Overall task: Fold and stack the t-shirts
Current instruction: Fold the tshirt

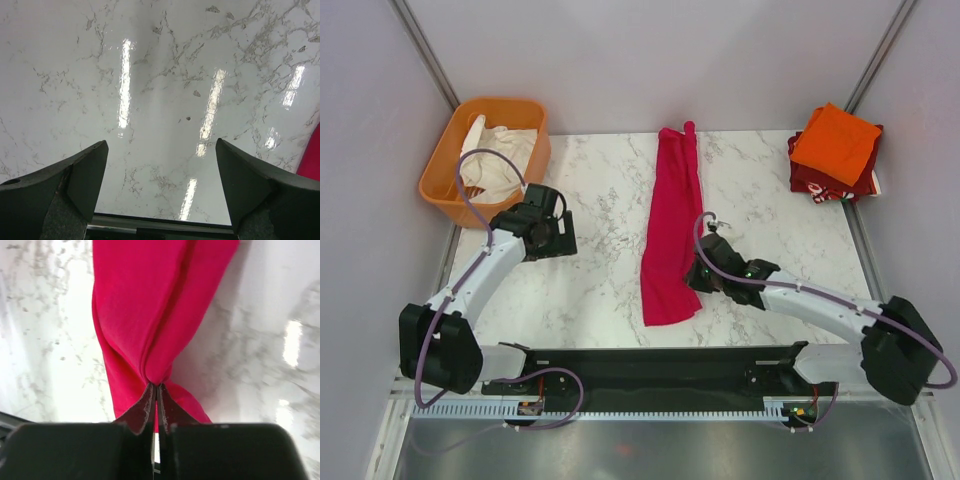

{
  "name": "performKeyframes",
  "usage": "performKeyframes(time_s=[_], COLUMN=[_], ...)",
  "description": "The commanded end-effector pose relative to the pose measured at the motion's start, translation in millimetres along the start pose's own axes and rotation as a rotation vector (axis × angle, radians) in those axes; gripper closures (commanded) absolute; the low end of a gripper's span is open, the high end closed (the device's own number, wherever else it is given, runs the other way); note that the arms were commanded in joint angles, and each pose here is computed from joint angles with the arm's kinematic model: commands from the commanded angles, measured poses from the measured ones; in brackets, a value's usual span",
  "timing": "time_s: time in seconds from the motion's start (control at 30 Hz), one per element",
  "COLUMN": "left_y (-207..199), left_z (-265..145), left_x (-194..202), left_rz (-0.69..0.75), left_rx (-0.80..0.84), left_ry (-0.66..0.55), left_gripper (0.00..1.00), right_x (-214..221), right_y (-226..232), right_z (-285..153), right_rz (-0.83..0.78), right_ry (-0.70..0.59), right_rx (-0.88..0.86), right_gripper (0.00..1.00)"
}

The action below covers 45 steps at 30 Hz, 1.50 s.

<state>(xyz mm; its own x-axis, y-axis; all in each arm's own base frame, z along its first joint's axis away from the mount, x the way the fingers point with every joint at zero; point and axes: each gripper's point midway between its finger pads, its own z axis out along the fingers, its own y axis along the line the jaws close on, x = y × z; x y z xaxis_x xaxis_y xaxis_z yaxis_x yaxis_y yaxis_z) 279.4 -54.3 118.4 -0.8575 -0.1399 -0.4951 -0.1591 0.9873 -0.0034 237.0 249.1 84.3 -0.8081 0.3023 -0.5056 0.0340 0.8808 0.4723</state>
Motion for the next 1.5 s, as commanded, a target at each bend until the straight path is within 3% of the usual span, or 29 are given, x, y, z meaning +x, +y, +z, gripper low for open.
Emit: performKeyframes(time_s=[0.0, 0.03, 0.07, 0.1, 0.13, 0.2, 0.27, 0.43, 0.5, 0.57, 0.63, 0.67, 0.7, 0.73, 0.77, 0.8, 0.83, 0.87, 0.9, 0.93, 1.0, 1.1, 1.33, 1.47], left_y=[-11, -14, -19, -24, -30, -41, -53, -77, -82, -97, -112, -117, -120, -124, -126, -127, -128, -127, -127, -127, -124, -122, -119, -122], left_z=[-4, -5, -6, -7, -8, -10, -12, -11, -10, -10, -14, -13, -14, -15, -13, -12, -11, -9, -8, -8, -5, -1, 8, 16], left_x=[0, 2, 6, 9, 13, 25, 38, 54, 57, 67, 76, 79, 81, 86, 89, 93, 96, 99, 101, 104, 108, 114, 124, 126], left_rz=[-0.034, -0.033, -0.030, -0.024, -0.022, -0.013, 0.018, 0.110, 0.122, 0.129, 0.130, 0.124, 0.107, 0.114, 0.114, 0.115, 0.122, 0.129, 0.134, 0.144, 0.148, 0.154, 0.160, 0.165], left_rx=[0.051, 0.063, 0.085, 0.102, 0.124, 0.169, 0.191, 0.212, 0.214, 0.252, 0.291, 0.303, 0.311, 0.318, 0.325, 0.326, 0.327, 0.320, 0.318, 0.316, 0.304, 0.294, 0.265, 0.236], left_ry=[-0.016, -0.013, -0.001, 0.008, 0.018, 0.045, 0.066, 0.099, 0.112, 0.133, 0.138, 0.134, 0.138, 0.141, 0.148, 0.157, 0.166, 0.174, 0.178, 0.182, 0.191, 0.208, 0.247, 0.267], left_gripper=[0.05, 0.05, 0.05, 0.05, 0.05, 0.06, 0.05, 0.06, 0.06, 0.07, 0.07, 0.07, 0.07, 0.07, 0.07, 0.07, 0.07, 0.08, 0.08, 0.08, 0.08, 0.09, 0.09, 0.09], right_x=[11, 10, 8, 7, 4, -6, -24, -95, -124, -158, -205, -217, -258, -269, -264, -302, -305, -288, -329, -315, -344, -360, -398, -415], right_y=[-66, -70, -71, -72, -71, -72, -72, -19, 6, 3, 21, 24, 38, 52, 44, 74, 76, 58, 96, 77, 88, 48, -49, -77], right_z=[-28, -33, -42, -46, -51, -64, -75, -78, -58, -24, -12, 21, 21, 35, 82, 81, 96, 152, 139, 185, 189, 221, 235, 224], right_rz=[-0.048, -0.046, -0.043, -0.042, -0.043, -0.063, -0.088, -0.194, -0.200, -0.198, -0.170, -0.187, -0.169, -0.179, -0.175, -0.179, -0.173, -0.163, -0.196, -0.181, -0.173, -0.081, 0.055, 0.070], right_ry=[-0.011, -0.021, -0.031, -0.034, -0.040, -0.069, -0.135, -0.271, -0.260, -0.257, -0.295, -0.277, -0.335, -0.312, -0.235, -0.294, -0.235, -0.139, -0.226, -0.164, -0.249, -0.316, -0.383, -0.423], right_rx=[0.214, 0.217, 0.210, 0.211, 0.210, 0.228, 0.254, 0.172, 0.144, 0.163, 0.079, 0.056, 0.002, -0.075, -0.073, -0.153, -0.186, -0.153, -0.239, -0.218, -0.265, -0.230, -0.124, -0.121], right_gripper=[0.91, 0.82, 0.46, 0.32, 0.24, 0.18, 0.17, 0.22, 0.26, 0.35, 0.39, 0.44, 0.47, 0.50, 0.53, 0.54, 0.55, 0.55, 0.56, 0.56, 0.55, 0.56, 0.57, 0.53])
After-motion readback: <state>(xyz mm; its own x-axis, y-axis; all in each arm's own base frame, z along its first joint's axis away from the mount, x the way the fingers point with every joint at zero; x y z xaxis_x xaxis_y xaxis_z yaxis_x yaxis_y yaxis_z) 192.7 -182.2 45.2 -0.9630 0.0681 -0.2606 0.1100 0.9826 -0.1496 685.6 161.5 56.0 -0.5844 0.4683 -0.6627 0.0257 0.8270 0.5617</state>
